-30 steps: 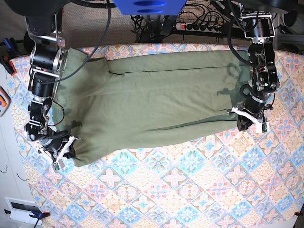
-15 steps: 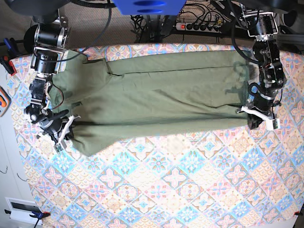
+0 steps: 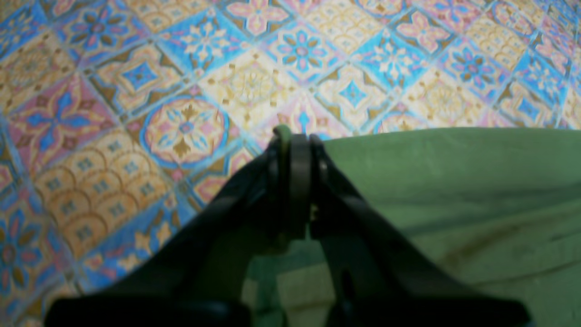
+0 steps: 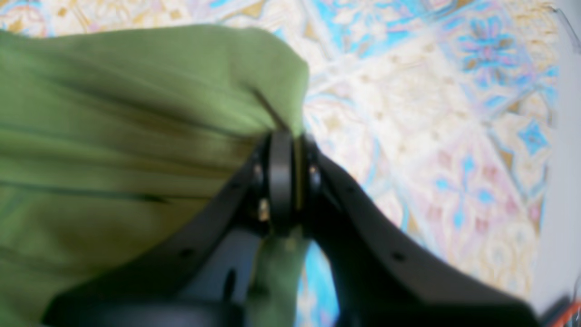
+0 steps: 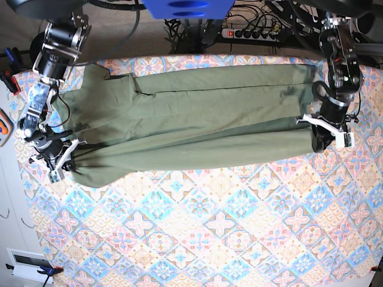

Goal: Layout the t-shirt on the table in an organized manner, then fold the t-shirt properly
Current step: 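Fold the hem over toward the shoulder fold with both grippers, then release the hem and reposition both grippers at the strip's ends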

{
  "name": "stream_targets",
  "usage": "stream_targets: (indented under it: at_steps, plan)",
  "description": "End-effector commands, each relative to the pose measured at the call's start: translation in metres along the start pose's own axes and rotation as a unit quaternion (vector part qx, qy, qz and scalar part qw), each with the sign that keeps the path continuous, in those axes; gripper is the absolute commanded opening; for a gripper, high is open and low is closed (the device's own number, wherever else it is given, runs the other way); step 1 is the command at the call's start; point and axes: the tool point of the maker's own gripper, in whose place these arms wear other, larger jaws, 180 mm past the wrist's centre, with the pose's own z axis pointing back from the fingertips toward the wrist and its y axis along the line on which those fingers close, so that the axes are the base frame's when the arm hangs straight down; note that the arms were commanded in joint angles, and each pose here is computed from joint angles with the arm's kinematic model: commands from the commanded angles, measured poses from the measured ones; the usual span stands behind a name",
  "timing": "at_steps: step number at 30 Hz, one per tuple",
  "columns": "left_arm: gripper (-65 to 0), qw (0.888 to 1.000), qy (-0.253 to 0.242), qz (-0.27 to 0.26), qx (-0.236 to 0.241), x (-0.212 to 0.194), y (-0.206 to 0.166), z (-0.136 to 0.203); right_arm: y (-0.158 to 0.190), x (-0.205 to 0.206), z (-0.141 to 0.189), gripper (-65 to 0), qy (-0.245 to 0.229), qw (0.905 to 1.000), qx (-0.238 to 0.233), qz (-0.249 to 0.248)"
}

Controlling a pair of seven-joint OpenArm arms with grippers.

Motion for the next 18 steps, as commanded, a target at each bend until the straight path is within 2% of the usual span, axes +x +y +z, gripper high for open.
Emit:
stream_targets:
  at_steps: [1,5,10,18]
  plan:
    - [-65.0,1.0,-0.023,-0.011,0.0,0.015,0.001,0.003,-0.015,0.013,0.009,-63.1,-0.012,0.9997,-0.021,0.01]
    - [-65.0,1.0,-0.003,-0.011,0.002,0.0,0.002,0.01,-0.016,0.025,0.018,-63.1,-0.016,0.9989,-0.032,0.031]
    - [-65.0,0.999,0.032,-0.011,0.006,-0.026,0.005,0.022,-0.005,-0.006,0.026,-63.1,0.017,0.9986,-0.027,0.043]
    - [-65.0,0.998,0.062,-0.013,0.012,-0.047,0.009,0.033,0.006,-0.033,0.031,-63.1,0.043,0.9978,-0.016,0.048]
